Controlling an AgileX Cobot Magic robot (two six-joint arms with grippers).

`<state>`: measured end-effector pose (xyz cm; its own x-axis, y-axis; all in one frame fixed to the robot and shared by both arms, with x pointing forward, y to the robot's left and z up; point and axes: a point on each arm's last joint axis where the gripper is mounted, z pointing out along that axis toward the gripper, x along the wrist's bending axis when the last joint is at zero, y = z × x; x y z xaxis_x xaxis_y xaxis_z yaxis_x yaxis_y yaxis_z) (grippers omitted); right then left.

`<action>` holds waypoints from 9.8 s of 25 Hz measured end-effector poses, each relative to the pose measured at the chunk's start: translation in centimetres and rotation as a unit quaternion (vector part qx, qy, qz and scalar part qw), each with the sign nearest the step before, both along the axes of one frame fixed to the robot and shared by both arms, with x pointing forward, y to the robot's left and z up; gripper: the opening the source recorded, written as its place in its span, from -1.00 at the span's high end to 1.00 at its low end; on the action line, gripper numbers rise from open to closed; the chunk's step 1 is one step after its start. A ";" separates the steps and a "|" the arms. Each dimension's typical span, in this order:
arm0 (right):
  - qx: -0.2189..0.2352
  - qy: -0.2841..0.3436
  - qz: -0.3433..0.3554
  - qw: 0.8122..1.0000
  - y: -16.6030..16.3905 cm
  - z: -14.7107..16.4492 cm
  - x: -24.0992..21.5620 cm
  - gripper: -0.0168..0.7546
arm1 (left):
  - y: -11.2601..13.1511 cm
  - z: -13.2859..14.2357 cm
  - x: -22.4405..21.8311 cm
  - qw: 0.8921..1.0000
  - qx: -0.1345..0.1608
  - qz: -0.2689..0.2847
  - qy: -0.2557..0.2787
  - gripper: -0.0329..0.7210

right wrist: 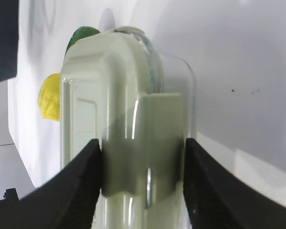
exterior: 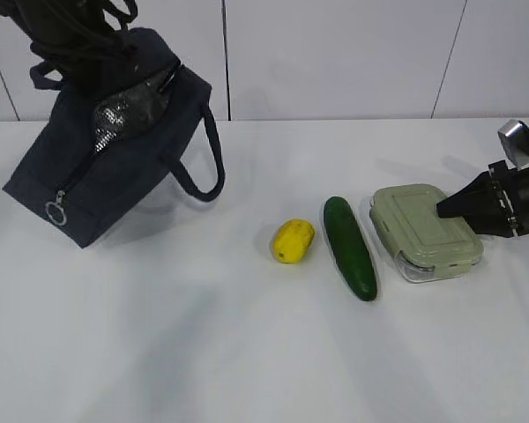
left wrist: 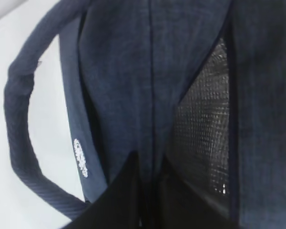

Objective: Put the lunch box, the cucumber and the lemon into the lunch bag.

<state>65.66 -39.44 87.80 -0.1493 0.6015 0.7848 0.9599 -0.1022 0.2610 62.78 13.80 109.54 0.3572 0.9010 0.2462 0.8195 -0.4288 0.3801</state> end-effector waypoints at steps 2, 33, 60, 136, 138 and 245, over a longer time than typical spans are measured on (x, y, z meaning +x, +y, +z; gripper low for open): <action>0.000 0.000 0.000 1.000 0.0 0.0 0.0 -0.05 | -0.5 0.3 0.0 1.000 -0.007 -0.002 -0.011 0.90; 0.010 -0.010 -0.027 1.000 0.0 0.1 0.5 -0.01 | -2.3 -1.7 0.5 1.000 -0.008 -0.014 -0.004 0.90; 0.004 -0.031 -0.049 0.998 2.4 1.1 1.9 0.02 | -2.4 -1.7 0.5 1.000 -0.015 -0.014 0.000 0.90; 0.060 -0.203 0.076 0.974 17.4 17.0 1.7 0.02 | -6.1 -3.2 -1.0 0.995 -0.073 -0.038 0.060 0.91; 0.060 -0.203 0.079 0.974 17.7 17.0 1.6 0.02 | -6.2 -3.3 -1.1 0.994 -0.079 -0.038 0.064 0.91; 0.049 -0.221 0.114 0.967 27.3 7.6 4.9 0.02 | -9.1 -2.8 -2.3 0.960 -0.243 -0.059 0.128 0.91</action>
